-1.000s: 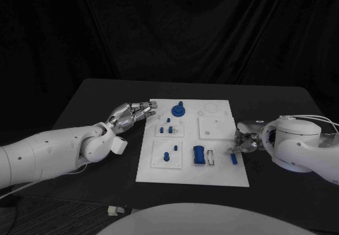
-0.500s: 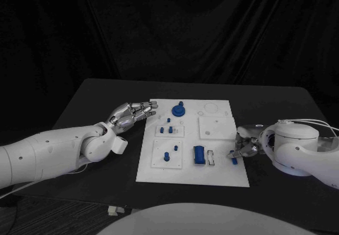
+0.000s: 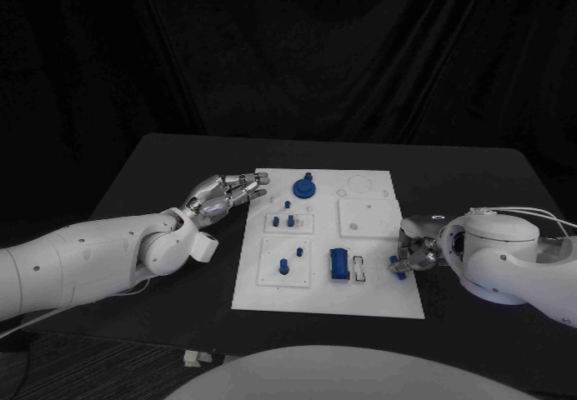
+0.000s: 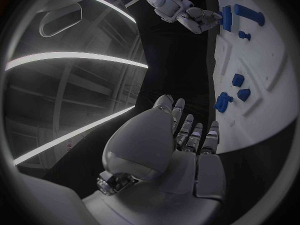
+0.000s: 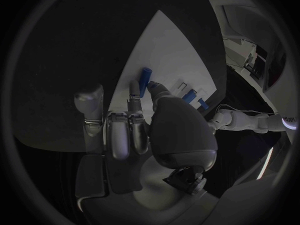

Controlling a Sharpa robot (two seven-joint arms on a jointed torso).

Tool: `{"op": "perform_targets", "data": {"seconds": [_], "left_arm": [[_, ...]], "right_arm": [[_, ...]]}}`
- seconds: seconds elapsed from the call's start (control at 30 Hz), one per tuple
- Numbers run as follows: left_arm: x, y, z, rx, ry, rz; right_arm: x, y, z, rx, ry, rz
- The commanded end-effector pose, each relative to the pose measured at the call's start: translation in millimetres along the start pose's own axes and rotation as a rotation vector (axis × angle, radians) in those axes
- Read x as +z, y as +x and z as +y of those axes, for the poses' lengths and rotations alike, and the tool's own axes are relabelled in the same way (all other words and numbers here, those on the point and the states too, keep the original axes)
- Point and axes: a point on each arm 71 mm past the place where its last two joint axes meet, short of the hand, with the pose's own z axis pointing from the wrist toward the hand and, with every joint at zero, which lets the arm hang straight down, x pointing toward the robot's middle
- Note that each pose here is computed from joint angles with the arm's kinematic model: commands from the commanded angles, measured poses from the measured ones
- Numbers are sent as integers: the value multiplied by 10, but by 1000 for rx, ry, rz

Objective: Assemble the parts on the task board

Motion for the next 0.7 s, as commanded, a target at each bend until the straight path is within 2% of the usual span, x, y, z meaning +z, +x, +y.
{"op": "perform_targets", "data": {"seconds": [0.03, 0.17, 0.33, 0.57, 0.7], "left_arm": [[9, 17, -11, -12, 22, 6], [12, 18, -10, -12, 22, 7], [11, 17, -10, -12, 22, 7], [15, 18, -8, -13, 22, 7], [21, 24, -6, -17, 22, 13]], "right_arm": [[11, 89, 1, 45, 11, 17], [4, 93, 0, 92, 8, 12], [-5, 113, -12, 179, 6, 33], [-58, 143, -37, 349, 8, 71], [-85, 105, -54, 474, 12, 106]]}}
